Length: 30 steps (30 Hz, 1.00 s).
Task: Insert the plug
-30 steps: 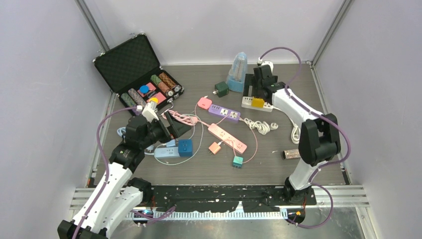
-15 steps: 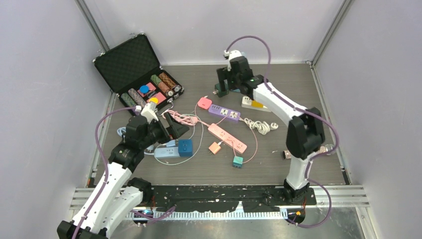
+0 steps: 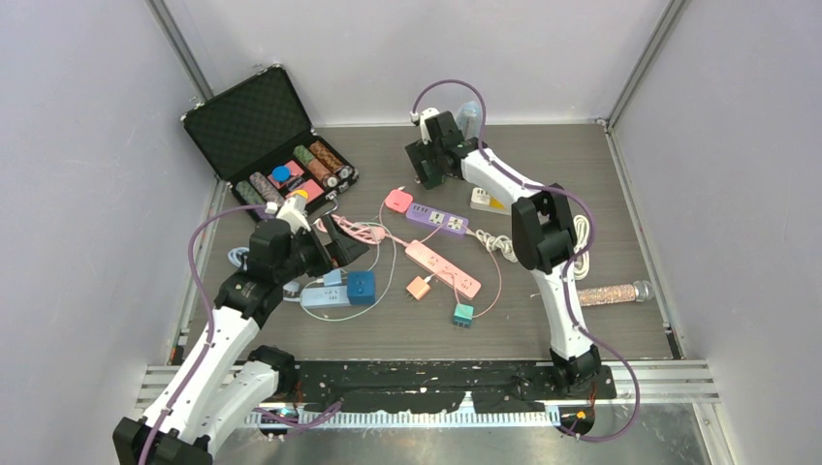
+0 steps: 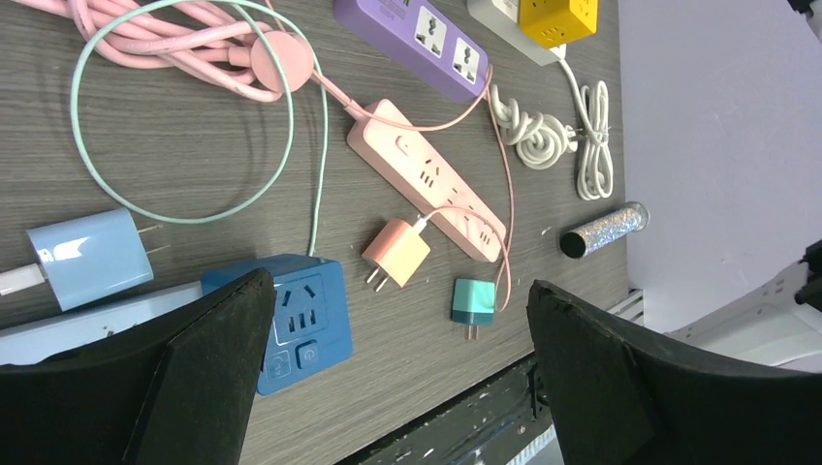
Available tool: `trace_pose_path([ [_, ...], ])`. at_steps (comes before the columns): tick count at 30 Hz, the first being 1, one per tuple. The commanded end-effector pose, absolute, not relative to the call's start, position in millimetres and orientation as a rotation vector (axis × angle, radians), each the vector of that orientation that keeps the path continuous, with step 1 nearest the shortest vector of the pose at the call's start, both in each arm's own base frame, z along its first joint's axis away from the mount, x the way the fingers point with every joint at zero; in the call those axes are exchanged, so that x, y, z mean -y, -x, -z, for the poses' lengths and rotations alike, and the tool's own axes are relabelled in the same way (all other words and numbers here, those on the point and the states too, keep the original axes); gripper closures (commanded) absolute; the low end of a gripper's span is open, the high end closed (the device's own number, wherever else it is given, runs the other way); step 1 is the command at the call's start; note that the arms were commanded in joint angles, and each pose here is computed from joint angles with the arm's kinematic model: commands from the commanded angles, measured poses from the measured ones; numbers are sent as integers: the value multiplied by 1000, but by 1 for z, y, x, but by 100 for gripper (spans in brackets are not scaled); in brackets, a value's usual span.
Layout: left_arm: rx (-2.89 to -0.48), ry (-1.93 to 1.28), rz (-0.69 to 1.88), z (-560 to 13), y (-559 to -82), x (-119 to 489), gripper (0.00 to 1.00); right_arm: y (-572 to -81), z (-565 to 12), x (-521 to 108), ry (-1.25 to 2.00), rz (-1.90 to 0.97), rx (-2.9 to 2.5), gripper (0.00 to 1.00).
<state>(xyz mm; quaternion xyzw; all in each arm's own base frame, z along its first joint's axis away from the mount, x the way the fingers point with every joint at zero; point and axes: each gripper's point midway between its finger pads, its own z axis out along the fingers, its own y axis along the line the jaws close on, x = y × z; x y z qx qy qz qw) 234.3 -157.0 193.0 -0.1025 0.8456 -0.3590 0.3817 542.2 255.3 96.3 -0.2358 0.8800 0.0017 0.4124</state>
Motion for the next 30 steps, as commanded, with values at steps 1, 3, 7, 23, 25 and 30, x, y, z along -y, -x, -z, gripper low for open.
trace_pose_path([
  [1, -2090, 226, 927, -217, -241, 158, 0, -557, -107, -262, 573, -100, -2221, 7],
  [3, -2089, 228, 922, -217, -242, 157, 0, -557, -100, -263, 575, -142, -2246, 11],
  [7, -2090, 229, 925, -216, -242, 157, 1, -553, -89, -266, 603, -173, -2273, 12],
  [23, -2081, 225, 933, -218, -240, 157, 1, -552, -119, -277, 596, -247, -2173, 66],
  [25, -2076, 224, 931, -219, -239, 156, 0, -548, -137, -281, 604, -275, -2103, 68],
  [30, -2054, 220, 936, -227, -236, 155, 1, -521, -194, -292, 618, -342, -1910, 69],
])
